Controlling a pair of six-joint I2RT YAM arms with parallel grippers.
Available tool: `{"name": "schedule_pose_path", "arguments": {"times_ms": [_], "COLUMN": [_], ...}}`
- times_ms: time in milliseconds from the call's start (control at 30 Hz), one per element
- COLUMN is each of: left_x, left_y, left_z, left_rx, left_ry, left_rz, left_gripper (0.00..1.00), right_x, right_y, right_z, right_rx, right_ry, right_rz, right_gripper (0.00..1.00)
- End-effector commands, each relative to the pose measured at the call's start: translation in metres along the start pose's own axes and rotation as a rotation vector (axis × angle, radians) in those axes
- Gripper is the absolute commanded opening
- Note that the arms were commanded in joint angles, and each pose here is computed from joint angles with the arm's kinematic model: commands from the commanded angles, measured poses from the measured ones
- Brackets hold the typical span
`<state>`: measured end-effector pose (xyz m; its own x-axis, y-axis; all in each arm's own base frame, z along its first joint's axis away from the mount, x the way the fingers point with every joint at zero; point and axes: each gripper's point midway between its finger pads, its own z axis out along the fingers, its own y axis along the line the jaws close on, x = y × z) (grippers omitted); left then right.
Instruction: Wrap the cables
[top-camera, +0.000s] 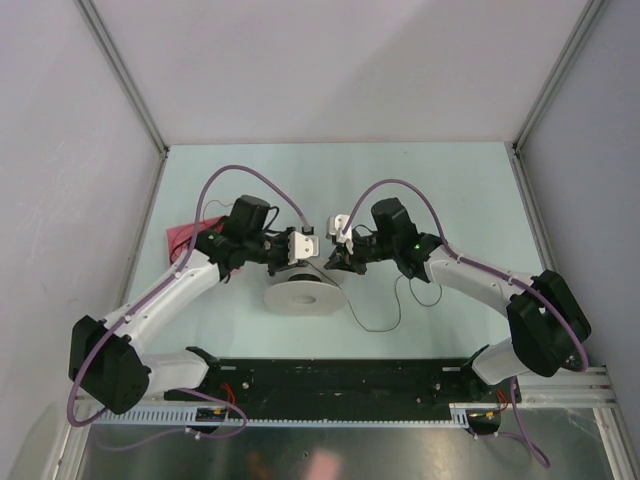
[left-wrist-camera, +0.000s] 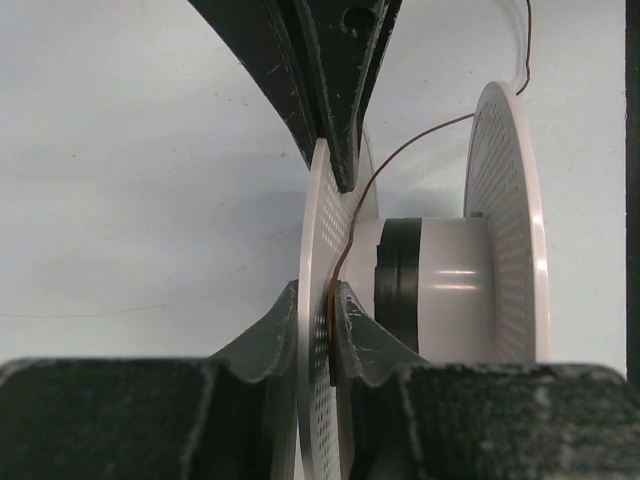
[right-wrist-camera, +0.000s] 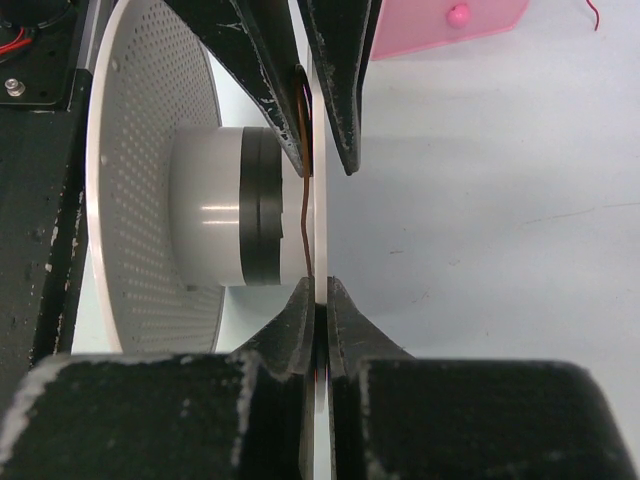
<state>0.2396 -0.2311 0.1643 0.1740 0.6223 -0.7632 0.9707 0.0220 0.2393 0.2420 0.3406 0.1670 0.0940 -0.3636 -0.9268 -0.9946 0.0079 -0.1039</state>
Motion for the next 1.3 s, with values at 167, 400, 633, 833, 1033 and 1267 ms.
{"name": "schedule_pose_path", "arguments": {"times_ms": [167, 400, 633, 833, 1033, 1267], "left_x": [0.051, 0.008, -0.026, -0.041, -0.054, -0.07], "left_y": [-0.018, 0.022, 0.061, 0.081, 0.083, 0.083], "left_z": [0.01, -0.023, -0.06, -0.083, -0.095, -0.107], "left_rx": [0.072, -0.044, -0.197, -0.327, -0.353, -0.355], "left_ry": [0.19, 0.022, -0.094, -0.143, -0.191, -0.255], "left_rz": [-0.085, -0.3, -0.502, -0.578, -0.615, -0.704], "left_gripper": [0.0, 0.0, 0.0, 0.0, 0.0, 0.0], "right_x": [-0.049, -0.042, 0.004, 0.039, 0.042, 0.049], "right_y": [-0.022, -0.067, -0.082, -0.062, -0.055, -0.023], "right_z": [-0.007, -0.057, -0.108, -0.114, -0.112, -0.1], "right_rx": [0.041, 0.217, 0.328, 0.29, 0.253, 0.143], "right_ry": [-0.119, -0.111, 0.005, 0.142, 0.147, 0.159], "right_rz": [-0.099, 0.037, 0.243, 0.268, 0.243, 0.099], "right_gripper": [0.03, 0.67, 0.83, 0.84, 0.84, 0.84]}}
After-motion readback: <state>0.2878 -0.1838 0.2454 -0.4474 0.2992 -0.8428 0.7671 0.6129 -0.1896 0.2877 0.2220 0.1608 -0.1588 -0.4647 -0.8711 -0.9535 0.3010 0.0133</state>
